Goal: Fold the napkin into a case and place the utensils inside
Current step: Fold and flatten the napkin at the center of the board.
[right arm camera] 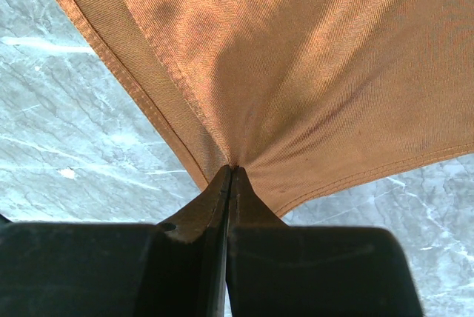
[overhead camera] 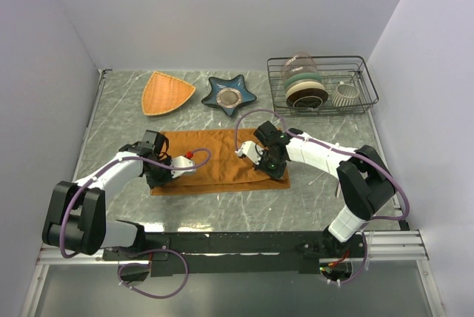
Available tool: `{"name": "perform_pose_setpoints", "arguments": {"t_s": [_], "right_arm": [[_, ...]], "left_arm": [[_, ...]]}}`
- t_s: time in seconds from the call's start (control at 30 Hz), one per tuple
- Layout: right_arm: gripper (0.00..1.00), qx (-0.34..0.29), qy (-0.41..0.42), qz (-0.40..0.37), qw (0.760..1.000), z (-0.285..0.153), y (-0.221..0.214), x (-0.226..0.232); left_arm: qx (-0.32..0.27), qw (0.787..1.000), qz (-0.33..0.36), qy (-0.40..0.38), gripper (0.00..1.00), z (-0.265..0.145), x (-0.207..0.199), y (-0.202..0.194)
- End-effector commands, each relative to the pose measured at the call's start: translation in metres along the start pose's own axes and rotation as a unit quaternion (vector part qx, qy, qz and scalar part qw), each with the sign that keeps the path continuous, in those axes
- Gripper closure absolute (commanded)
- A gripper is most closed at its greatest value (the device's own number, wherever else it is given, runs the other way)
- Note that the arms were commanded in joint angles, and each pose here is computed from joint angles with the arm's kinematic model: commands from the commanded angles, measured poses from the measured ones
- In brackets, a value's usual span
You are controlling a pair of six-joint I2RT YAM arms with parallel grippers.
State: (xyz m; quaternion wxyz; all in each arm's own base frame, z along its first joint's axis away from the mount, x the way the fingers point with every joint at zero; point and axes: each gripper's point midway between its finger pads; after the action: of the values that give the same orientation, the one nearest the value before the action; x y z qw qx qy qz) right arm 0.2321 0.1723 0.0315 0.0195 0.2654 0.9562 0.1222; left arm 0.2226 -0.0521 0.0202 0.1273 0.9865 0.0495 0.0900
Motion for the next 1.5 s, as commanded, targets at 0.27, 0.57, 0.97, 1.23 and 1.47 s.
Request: {"name": "perform_pose_setpoints", "arguments": {"t_s": [0.27, 0.57, 0.97, 1.23, 1.47], "right_arm": [[1.0, -0.008, -0.002, 0.0, 1.0, -0.006, 0.008, -0.005], [1.0, -0.009, -0.004, -0.001, 1.0, -0.007, 0.009, -0.005], [1.0, -0.008, -0.011, 0.001, 1.0, -0.016, 0.004, -0.01], [1.0, -0.01, -0.006, 0.0, 1.0, -0.02, 0.002, -0.008], [1.0, 0.002, 0.002, 0.004, 1.0, -0.011, -0.004, -0.005]], "left_arm": [[0.0, 1.0, 0.016, -0.001, 0.63, 0.005, 0.003, 0.001], [0.0, 1.0, 0.016, -0.004, 0.89, 0.005, 0.003, 0.001], [-0.012, 1.0, 0.018, 0.01, 0.96, -0.018, 0.008, 0.01], [-0.012, 1.0, 0.016, 0.004, 0.95, -0.025, 0.0, 0.009], [-0.012, 1.0, 0.008, -0.022, 0.97, -0.019, -0.013, 0.009]]}}
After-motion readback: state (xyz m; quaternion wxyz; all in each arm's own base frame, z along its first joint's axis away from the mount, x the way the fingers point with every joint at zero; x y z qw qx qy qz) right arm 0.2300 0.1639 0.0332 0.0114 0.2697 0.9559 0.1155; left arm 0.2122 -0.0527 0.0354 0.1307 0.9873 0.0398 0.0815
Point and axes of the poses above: each gripper's point midway between its finger pads, its own z axis out along the fingers, its own x axis along the line the jaws close on, y = z × x, and after that the axes turned 10 degrees about z, right-handed
